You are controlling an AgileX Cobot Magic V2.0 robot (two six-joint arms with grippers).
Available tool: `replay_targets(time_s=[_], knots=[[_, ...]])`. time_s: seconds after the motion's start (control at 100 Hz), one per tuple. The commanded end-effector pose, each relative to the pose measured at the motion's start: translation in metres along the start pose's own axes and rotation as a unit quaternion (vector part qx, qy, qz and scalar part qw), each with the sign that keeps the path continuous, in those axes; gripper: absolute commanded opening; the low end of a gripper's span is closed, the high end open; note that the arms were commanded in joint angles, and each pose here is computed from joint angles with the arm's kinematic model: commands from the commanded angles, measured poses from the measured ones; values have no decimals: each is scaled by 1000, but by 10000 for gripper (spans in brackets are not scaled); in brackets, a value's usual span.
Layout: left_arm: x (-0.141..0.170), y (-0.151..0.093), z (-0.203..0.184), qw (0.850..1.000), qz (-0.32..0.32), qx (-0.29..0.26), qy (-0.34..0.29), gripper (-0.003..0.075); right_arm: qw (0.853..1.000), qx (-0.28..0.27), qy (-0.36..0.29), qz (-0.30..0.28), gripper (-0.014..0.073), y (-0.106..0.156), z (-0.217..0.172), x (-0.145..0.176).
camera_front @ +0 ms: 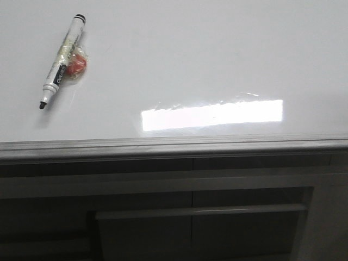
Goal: Write number 0 on whiteboard
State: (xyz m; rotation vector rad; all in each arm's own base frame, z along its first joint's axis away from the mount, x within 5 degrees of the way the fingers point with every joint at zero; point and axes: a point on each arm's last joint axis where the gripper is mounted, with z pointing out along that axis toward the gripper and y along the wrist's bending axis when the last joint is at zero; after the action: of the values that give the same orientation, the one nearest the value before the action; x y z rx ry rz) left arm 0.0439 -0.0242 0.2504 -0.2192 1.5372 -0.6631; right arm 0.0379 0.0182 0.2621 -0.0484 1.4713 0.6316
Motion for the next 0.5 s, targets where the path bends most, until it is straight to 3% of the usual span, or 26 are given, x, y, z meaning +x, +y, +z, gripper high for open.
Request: replay_targets(time_s=[0.0,0.08,0.15,0.21,0.29,0.38,0.49], knots=[[-31,-28,1,989,145,38,15,1,999,6,-9,-48,99,11,-2,-32],[-44,-42,13,959,258,61,103,105,998,15,7,-67,240,15,3,-44],[-57,-47,26,940,299,59,153,234,997,19,15,-73,356,16,9,-51],[-67,-49,36,927,330,53,169,306,996,23,27,-78,393,16,15,-52],[-82,-51,53,907,371,41,193,294,995,30,44,-87,392,15,23,-51],[-95,-55,73,895,376,22,240,248,993,36,62,-88,392,14,30,-48],[-104,-54,98,846,413,-35,337,240,992,40,76,-91,392,12,35,-45]])
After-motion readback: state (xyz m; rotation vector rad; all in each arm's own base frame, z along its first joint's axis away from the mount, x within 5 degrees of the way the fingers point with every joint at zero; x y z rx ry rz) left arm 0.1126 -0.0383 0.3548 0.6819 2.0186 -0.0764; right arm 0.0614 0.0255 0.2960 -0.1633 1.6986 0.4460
